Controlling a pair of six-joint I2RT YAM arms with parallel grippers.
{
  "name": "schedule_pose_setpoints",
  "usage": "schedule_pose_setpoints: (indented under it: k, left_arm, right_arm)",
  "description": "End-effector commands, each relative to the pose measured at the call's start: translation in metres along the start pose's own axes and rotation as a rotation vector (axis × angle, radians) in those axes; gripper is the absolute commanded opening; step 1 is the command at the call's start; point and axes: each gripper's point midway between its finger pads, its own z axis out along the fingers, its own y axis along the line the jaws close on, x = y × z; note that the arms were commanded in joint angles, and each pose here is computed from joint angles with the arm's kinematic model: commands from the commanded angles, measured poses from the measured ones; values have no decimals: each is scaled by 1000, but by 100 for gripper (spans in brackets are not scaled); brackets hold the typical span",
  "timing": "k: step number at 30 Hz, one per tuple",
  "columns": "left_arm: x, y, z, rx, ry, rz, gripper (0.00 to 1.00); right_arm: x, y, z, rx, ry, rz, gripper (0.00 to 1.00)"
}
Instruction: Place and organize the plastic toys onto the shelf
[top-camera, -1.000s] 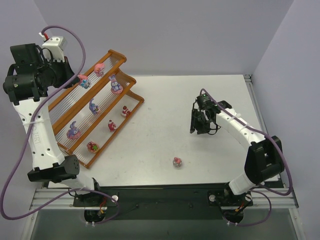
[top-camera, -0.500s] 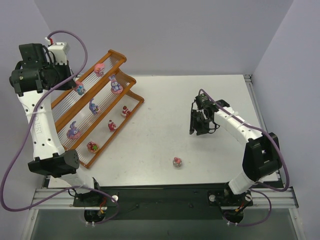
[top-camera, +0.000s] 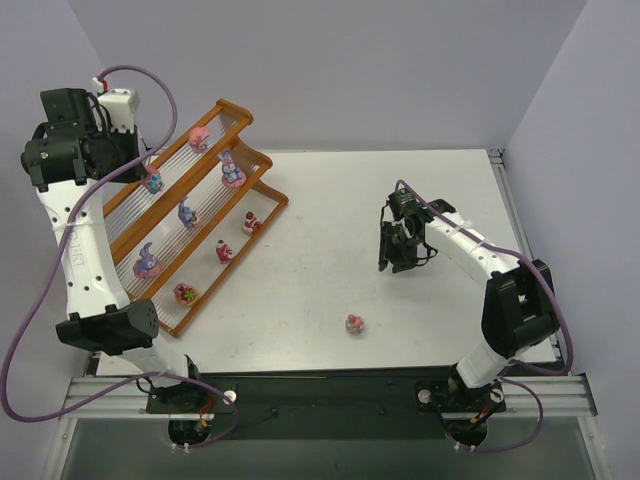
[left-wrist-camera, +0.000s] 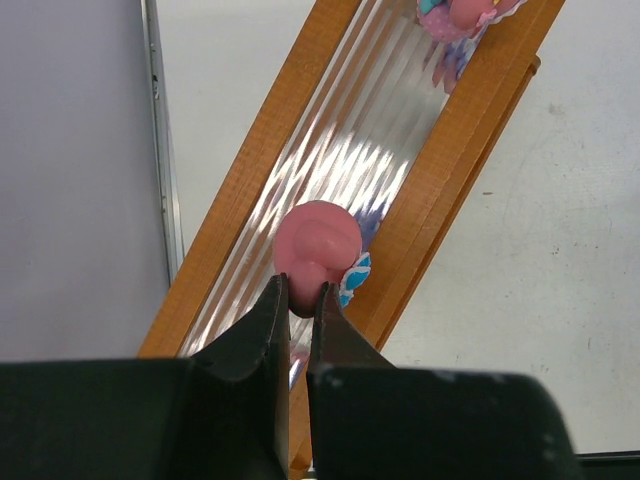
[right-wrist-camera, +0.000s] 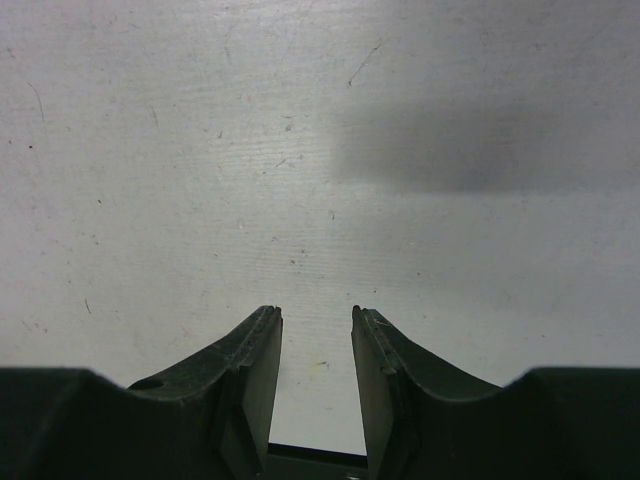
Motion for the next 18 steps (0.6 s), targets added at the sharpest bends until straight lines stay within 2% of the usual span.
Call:
schedule_pose_setpoints:
  k: [1,6,18]
  left_arm:
    - [-19,4,-6,-8,-70,51,4]
    - [-25,-3,-5,37,-91,73,8]
    - [-29,-9,7,90,-87,80,10]
  right_arm:
    - [2,-3,-4,14,26,1,35]
    - [1,-2,-3,13,31,1,35]
    - [3,-3,-2,15,33,4,34]
